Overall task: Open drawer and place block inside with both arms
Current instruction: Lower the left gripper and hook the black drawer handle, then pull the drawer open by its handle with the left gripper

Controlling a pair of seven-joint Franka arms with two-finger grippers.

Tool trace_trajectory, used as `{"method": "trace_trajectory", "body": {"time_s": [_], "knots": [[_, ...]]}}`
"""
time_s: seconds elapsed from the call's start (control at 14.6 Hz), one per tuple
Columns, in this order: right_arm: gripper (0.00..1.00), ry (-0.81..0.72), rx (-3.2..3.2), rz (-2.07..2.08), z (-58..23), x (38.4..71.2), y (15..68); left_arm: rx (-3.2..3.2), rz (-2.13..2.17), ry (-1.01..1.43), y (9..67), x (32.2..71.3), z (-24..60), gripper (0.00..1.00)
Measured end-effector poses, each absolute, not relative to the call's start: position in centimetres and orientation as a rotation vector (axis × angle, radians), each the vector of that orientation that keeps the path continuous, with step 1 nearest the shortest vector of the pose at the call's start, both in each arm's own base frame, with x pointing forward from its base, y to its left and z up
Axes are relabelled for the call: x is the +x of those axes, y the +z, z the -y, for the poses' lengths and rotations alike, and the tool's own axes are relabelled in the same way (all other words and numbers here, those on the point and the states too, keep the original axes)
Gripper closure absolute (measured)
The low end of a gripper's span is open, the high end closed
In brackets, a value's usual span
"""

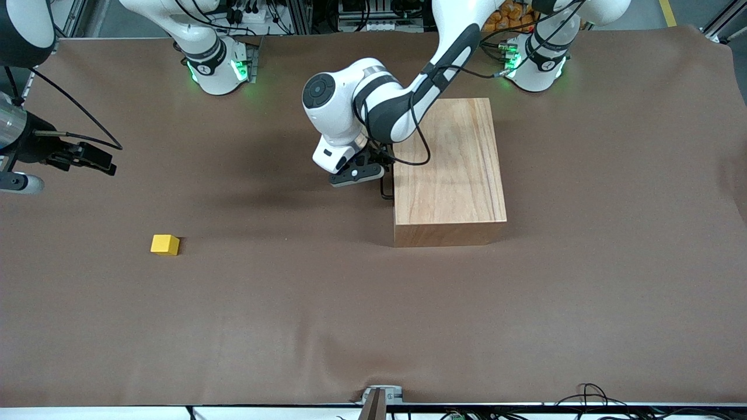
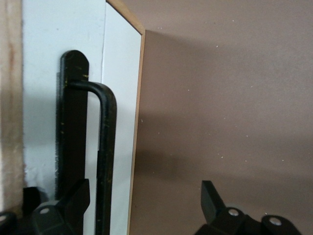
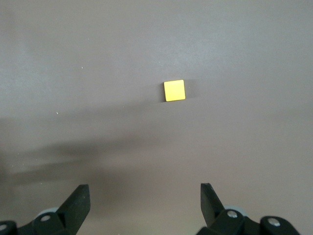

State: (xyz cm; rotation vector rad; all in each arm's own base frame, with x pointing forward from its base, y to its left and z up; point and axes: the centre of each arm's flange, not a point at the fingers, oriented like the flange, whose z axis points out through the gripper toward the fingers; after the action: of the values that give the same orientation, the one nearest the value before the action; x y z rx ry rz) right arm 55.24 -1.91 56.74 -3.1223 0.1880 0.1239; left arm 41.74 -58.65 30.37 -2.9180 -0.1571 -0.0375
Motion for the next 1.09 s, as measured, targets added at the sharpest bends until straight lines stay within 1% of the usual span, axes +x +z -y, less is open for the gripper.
{"method": "trace_trajectory", "body": {"time_s": [0.55, 1.09], "knots": [[0.00, 0.105, -3.123, -0.189, 2.1, 55.4, 56.3, -2.992, 0.146, -0.091, 29.4, 42.3, 59.7, 0.00], [0.00, 0.109, -3.122, -0.193, 2.6, 55.4, 55.8, -3.071, 0.130, -0.143, 30.1, 41.5, 61.3, 0.00]]}}
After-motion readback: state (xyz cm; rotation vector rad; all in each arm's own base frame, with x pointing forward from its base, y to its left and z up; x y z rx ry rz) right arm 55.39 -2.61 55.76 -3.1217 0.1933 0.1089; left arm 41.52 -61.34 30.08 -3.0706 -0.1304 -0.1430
